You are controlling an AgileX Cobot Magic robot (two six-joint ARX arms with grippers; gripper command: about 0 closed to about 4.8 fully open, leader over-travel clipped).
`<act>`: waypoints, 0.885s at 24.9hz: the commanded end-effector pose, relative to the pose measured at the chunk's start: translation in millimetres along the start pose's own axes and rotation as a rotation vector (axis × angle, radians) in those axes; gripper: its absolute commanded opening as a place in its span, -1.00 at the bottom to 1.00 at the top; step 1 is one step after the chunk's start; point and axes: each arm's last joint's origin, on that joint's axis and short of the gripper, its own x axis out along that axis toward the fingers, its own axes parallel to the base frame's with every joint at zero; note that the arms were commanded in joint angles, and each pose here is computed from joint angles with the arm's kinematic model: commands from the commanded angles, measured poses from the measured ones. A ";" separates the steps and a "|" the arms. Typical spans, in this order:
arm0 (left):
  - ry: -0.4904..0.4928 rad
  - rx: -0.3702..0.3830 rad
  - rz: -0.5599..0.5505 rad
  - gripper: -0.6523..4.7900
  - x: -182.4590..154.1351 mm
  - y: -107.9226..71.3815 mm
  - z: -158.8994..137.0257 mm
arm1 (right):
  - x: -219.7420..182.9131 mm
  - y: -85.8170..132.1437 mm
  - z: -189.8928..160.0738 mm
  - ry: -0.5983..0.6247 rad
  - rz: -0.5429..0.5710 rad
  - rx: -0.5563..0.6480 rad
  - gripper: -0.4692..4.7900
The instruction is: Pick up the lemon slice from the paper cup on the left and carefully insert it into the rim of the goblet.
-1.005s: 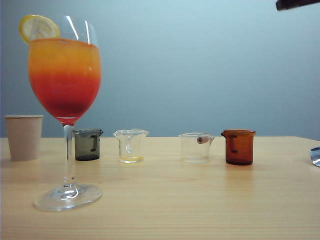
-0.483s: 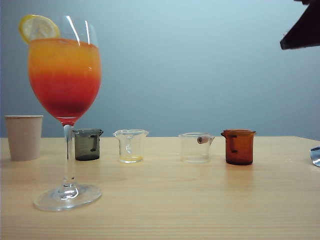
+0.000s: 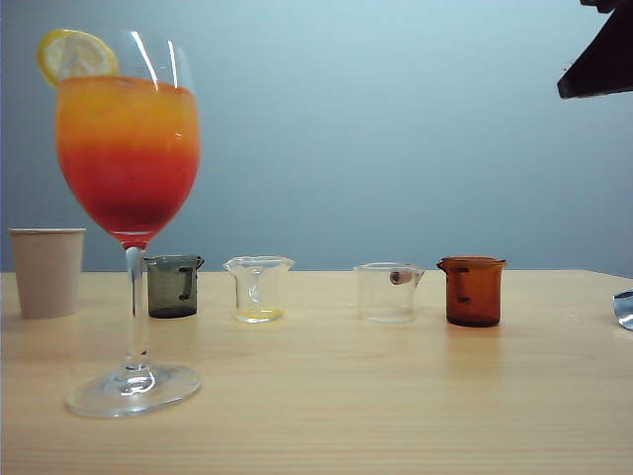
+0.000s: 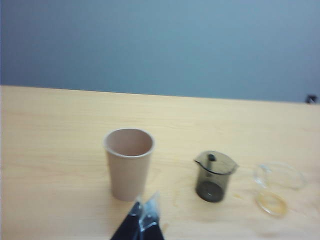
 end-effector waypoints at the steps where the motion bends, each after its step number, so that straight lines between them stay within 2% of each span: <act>1: -0.020 -0.019 0.047 -0.78 2.8 2.1 -5.7 | -0.4 -0.3 2.3 -0.015 -0.002 0.009 -0.83; 7: -0.037 -0.010 0.092 -0.78 3.7 3.6 -7.3 | -0.4 -0.3 2.3 -0.015 -0.002 0.009 -0.83; 11: -0.048 -0.009 0.075 -0.78 3.5 2.7 -6.9 | -0.4 -0.3 2.3 -0.015 -0.002 0.009 -0.83; 17: -0.054 0.049 0.005 -0.78 5.2 -6.2 -10.5 | -0.4 -0.3 2.3 -0.015 -0.002 0.009 -0.83; 22: -0.102 0.075 0.008 -0.78 8.6 -5.6 -18.1 | -0.4 -0.2 2.3 -0.015 -0.001 0.009 -0.83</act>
